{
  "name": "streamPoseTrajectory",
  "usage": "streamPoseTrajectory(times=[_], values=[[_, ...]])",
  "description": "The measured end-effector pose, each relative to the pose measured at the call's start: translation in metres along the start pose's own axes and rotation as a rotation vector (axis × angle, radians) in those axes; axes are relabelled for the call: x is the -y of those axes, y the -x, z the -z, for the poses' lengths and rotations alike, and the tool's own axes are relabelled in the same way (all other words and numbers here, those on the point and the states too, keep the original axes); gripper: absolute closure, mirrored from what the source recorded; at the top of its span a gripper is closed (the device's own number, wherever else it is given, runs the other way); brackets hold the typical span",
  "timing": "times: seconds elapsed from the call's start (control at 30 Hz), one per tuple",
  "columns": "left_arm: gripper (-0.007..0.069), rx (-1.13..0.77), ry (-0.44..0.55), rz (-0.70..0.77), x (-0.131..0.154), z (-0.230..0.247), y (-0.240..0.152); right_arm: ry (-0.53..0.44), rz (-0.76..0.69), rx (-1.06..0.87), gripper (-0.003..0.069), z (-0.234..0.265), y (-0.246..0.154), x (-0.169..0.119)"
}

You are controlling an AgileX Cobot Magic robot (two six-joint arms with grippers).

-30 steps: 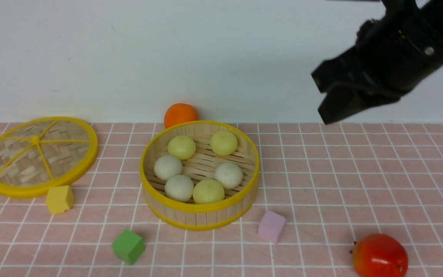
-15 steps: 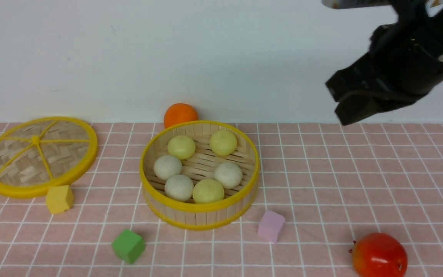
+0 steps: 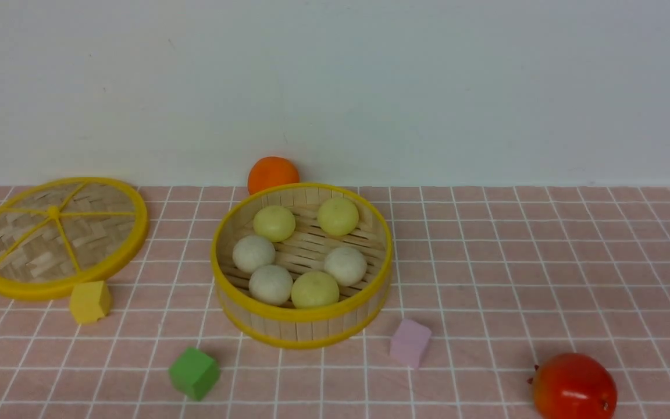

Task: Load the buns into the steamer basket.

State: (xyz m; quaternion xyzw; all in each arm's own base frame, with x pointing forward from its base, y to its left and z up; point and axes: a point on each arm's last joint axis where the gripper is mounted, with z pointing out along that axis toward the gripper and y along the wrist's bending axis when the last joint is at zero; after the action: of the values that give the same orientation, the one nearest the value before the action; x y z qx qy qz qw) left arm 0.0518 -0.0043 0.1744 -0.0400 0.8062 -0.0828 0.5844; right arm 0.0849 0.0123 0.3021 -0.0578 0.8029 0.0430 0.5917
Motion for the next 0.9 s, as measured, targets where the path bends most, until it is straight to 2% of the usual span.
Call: streamPoseTrajectory(times=[0.03,0.07,0.1,0.13,0.17,0.37,0.57,0.9], values=[[0.0480,0.000,0.000,0.000,0.000,0.000,0.000,-0.012,-0.008,0.017,0.0655,0.004,-0.003,0.001],[0.0480,0.000,0.000,0.000,0.000,0.000,0.000,-0.055,-0.042,0.025,0.0653,0.007,-0.034,0.004],[0.0480,0.000,0.000,0.000,0.000,0.000,0.000,-0.078,-0.065,0.028,0.0653,0.008,-0.050,0.005],[0.0480,0.000,0.000,0.000,0.000,0.000,0.000,-0.083,-0.068,0.039,0.0653,0.010,-0.050,0.005],[0.0480,0.000,0.000,0.000,0.000,0.000,0.000,-0.118,-0.098,0.027,0.0651,0.008,-0.076,0.007],[0.0478,0.000,0.000,0.000,0.000,0.000,0.000,-0.156,-0.118,-0.047,0.0647,-0.004,-0.132,0.008],[0.0478,0.001,-0.001,0.002,0.000,0.000,0.000,-0.150,-0.066,-0.028,0.0643,-0.005,-0.135,0.008],[0.0478,0.001,-0.001,0.002,0.000,0.000,0.000,-0.149,-0.061,-0.025,0.0636,-0.005,-0.135,0.008]])
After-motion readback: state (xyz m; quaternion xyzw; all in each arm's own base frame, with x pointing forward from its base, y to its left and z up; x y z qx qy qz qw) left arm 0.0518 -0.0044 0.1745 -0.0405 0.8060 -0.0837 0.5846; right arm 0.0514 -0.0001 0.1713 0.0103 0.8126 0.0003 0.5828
